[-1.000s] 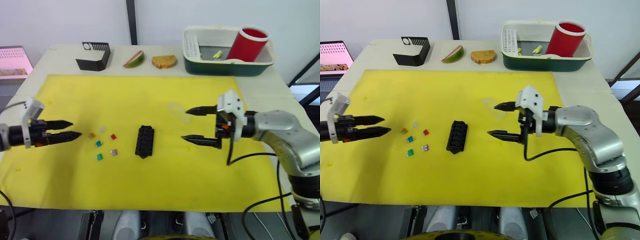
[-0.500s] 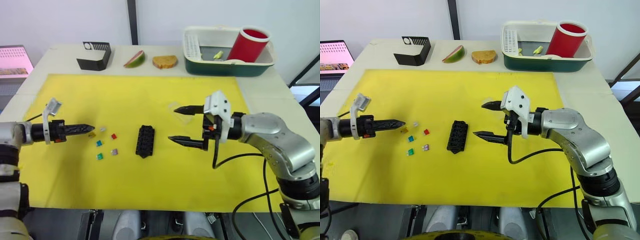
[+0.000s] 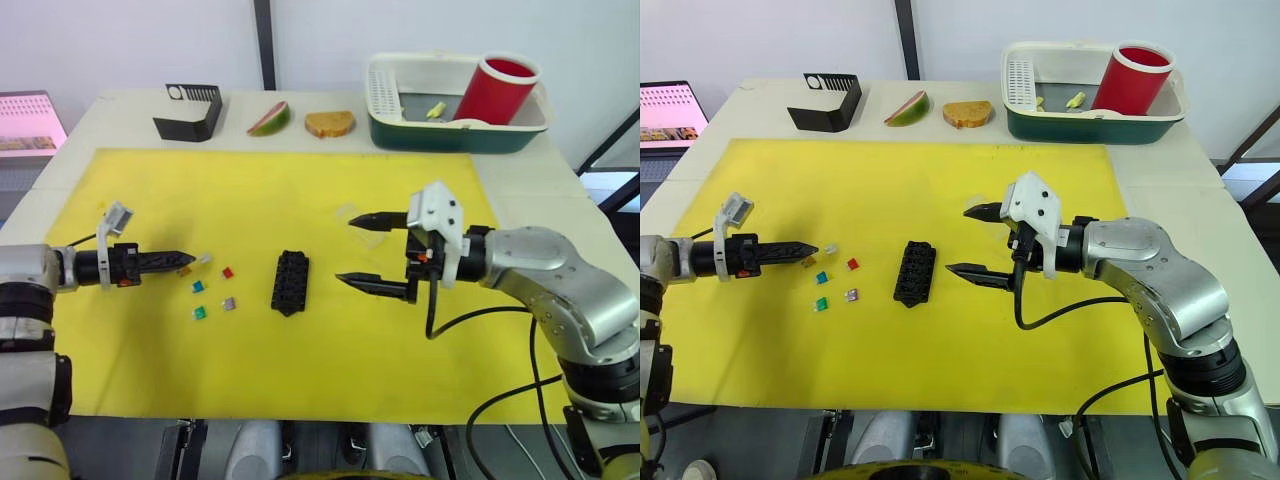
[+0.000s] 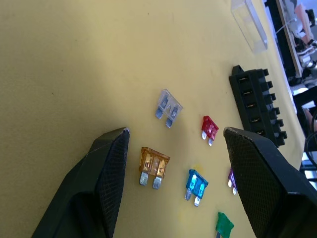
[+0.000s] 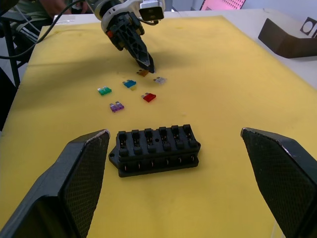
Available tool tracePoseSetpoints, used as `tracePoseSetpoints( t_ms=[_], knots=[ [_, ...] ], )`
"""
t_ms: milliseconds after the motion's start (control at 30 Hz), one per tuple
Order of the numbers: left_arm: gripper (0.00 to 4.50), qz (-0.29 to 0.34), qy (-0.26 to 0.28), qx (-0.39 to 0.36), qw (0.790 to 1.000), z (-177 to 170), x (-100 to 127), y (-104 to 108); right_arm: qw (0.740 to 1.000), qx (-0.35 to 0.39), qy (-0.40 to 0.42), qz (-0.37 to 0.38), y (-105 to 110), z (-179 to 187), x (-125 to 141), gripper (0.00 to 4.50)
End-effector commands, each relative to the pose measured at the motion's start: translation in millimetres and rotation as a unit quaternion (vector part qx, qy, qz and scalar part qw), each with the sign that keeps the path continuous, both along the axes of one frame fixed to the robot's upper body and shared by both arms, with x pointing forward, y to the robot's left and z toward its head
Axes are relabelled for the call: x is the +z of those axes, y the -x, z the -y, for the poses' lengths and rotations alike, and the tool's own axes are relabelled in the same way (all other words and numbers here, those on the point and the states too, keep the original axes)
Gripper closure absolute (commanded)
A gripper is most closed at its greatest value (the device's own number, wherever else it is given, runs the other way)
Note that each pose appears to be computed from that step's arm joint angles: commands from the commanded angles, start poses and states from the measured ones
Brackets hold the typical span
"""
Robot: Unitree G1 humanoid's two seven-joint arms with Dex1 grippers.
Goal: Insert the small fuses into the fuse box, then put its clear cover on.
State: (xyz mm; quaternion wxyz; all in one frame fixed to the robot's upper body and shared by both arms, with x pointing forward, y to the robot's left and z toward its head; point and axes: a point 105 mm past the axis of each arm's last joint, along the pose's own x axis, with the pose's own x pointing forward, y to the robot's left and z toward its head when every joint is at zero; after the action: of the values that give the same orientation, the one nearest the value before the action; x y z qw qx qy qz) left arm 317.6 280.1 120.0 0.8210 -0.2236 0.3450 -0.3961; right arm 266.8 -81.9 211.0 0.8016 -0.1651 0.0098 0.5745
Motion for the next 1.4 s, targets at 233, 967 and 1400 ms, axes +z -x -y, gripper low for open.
tracePoseSetpoints(
  t_ms=[233, 967, 1400],
  knots=[
    [1.28, -0.045, -0.006, 0.0, 0.999, -9, -16, 21, 1.0, 0.018, -0.005, 0.021, 5, -4, 12, 0.0],
    [2.56, -0.041, 0.011, 0.06, 0.997, -21, -27, 23, 0.999, 0.035, 0.01, 0.022, 3, -4, 12, 0.0],
    [3.11, -0.041, 0.011, 0.07, 0.997, -24, -30, 23, 0.999, 0.043, 0.012, 0.019, 4, -9, 11, 0.0]
  ],
)
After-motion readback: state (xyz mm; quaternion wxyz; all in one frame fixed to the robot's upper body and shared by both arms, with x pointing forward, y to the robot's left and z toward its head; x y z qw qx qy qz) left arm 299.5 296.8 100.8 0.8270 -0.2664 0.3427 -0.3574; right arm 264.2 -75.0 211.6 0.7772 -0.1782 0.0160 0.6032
